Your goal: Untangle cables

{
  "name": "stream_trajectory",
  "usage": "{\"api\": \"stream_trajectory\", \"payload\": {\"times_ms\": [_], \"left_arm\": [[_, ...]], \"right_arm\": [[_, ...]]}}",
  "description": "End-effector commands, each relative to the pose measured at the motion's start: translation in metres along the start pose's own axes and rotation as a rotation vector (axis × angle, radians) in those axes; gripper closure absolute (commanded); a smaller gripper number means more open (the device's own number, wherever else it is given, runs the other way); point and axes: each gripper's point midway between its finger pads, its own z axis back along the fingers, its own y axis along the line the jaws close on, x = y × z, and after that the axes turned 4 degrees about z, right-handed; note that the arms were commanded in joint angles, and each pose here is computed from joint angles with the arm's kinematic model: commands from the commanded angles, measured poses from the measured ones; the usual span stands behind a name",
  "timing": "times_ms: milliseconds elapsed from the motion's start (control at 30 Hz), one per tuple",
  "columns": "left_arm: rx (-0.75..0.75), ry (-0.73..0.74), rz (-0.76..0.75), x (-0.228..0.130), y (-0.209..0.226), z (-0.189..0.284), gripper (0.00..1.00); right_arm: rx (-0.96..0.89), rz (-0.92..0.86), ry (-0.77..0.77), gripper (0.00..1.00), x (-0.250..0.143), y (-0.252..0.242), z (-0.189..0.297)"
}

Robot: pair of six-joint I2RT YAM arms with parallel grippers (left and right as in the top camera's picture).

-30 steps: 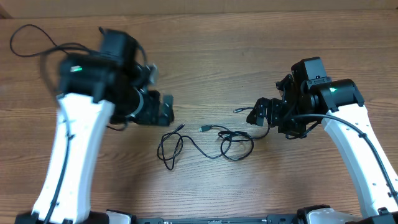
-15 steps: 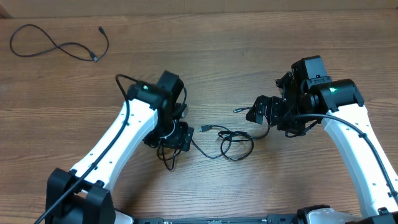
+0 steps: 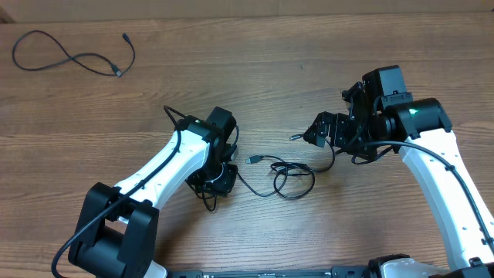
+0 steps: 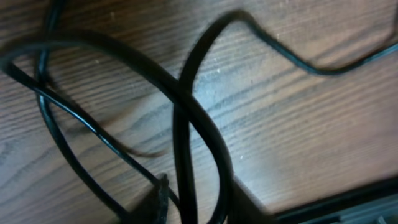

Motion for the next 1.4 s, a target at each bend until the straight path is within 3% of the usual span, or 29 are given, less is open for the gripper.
{"api": "stream_trajectory", "payload": {"times_ms": [0, 167, 400, 567, 833, 1000, 1367], "left_arm": [[-0.002, 0.000, -0.009, 0.002, -0.002, 0.002, 0.96], [-0.007, -0.021, -0.040, 0.010, -0.013, 0.042, 0.96], [-0.065, -0.255, -0.116, 0.042, -0.048, 0.160, 0.96], [-0.124, -0.446, -0.162, 0.057, -0.068, 0.225, 0.96], [-0.397, -0.583, -0.444, 0.040, -0.128, 0.289, 0.96], [-0.519, -0.712, -0.575, 0.019, -0.153, 0.343, 0.96], [-0.582, -0.990, -0.695, -0.019, -0.167, 0.432, 0.96]], "right_arm": [[0.006, 0.008, -0.019, 0.00, 0.005, 0.003, 0.003], [0.008, 0.012, -0.026, 0.00, 0.008, 0.003, 0.003], [0.092, 0.025, -0.002, 0.00, 0.003, 0.018, 0.003], [0.208, 0.188, 0.033, 0.00, -0.008, 0.045, 0.002], [0.195, 0.295, -0.045, 0.00, 0.008, 0.064, -0.008], [0.102, 0.202, -0.078, 0.00, 0.027, 0.049, -0.024], [0.074, 0.150, 0.004, 0.00, 0.028, 0.036, -0.055]]}}
